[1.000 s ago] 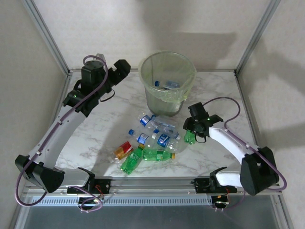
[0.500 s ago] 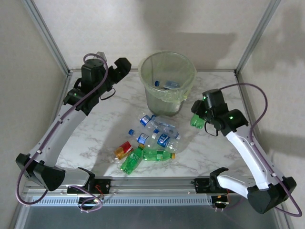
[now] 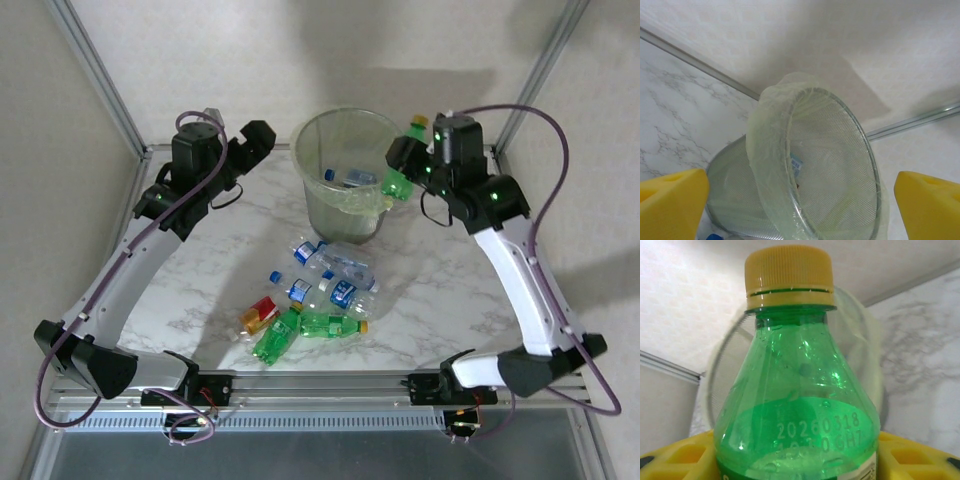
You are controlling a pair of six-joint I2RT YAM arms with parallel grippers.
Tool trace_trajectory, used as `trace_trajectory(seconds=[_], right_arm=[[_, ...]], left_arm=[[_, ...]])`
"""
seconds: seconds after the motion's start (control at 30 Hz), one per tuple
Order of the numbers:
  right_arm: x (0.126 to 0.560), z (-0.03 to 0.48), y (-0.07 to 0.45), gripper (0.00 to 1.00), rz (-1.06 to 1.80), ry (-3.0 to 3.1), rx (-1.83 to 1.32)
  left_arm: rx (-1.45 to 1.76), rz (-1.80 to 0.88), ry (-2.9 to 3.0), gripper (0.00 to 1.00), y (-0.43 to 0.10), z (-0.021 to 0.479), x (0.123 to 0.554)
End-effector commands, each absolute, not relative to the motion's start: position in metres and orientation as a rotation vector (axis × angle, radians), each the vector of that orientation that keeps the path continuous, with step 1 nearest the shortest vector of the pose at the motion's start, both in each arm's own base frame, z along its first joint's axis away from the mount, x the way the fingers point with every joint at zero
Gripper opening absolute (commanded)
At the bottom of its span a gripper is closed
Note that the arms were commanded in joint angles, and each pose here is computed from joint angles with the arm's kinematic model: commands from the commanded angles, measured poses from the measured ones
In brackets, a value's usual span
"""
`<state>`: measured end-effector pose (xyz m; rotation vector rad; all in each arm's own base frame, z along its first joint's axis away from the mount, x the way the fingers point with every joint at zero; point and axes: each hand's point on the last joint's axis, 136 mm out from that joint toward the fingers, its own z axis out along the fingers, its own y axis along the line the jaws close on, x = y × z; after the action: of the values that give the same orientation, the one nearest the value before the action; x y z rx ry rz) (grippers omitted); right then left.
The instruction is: Put the plastic bottles in the bin
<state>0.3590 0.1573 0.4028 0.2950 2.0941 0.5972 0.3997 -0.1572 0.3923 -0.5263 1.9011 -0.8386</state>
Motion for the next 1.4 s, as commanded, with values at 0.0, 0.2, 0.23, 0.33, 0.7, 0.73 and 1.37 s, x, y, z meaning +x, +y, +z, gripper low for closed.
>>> trace_trajectory(seconds=[0.0, 0.2, 0.23, 0.33, 0.7, 0.73, 1.37], right_arm=[[0.384, 0.423, 0.182, 0.54, 0.684, 2.037, 0.198], [0.42, 0.412, 0.208, 0.54, 0.708, 2.053, 0.138], [0.425, 0.408, 0.212, 0.54, 0.712, 2.061, 0.129], [0.438, 0.395, 0.225, 0.54, 0.731, 2.087, 0.101], [0.473, 0.354, 0.259, 0.74, 0.735, 2.198, 0.065], [0.474, 0.354, 0.26, 0.77, 0.737, 2.2, 0.066], [0.41, 0.42, 0.275, 0.83, 0.815, 2.032, -0.112]], left_arm=[[-0.535, -0.849, 1.896, 0.95, -0.154, 0.389, 0.399], [-0.547, -0.847, 1.909, 0.95, -0.153, 0.374, 0.396], [-0.55, -0.844, 1.907, 0.95, -0.151, 0.373, 0.395], [-0.555, -0.827, 1.905, 0.95, -0.145, 0.37, 0.392], [-0.561, -0.714, 1.994, 0.96, -0.13, 0.34, 0.389], [-0.564, -0.711, 1.999, 0.96, -0.13, 0.337, 0.389], [-0.588, -0.577, 2.202, 0.91, -0.119, 0.273, 0.345]])
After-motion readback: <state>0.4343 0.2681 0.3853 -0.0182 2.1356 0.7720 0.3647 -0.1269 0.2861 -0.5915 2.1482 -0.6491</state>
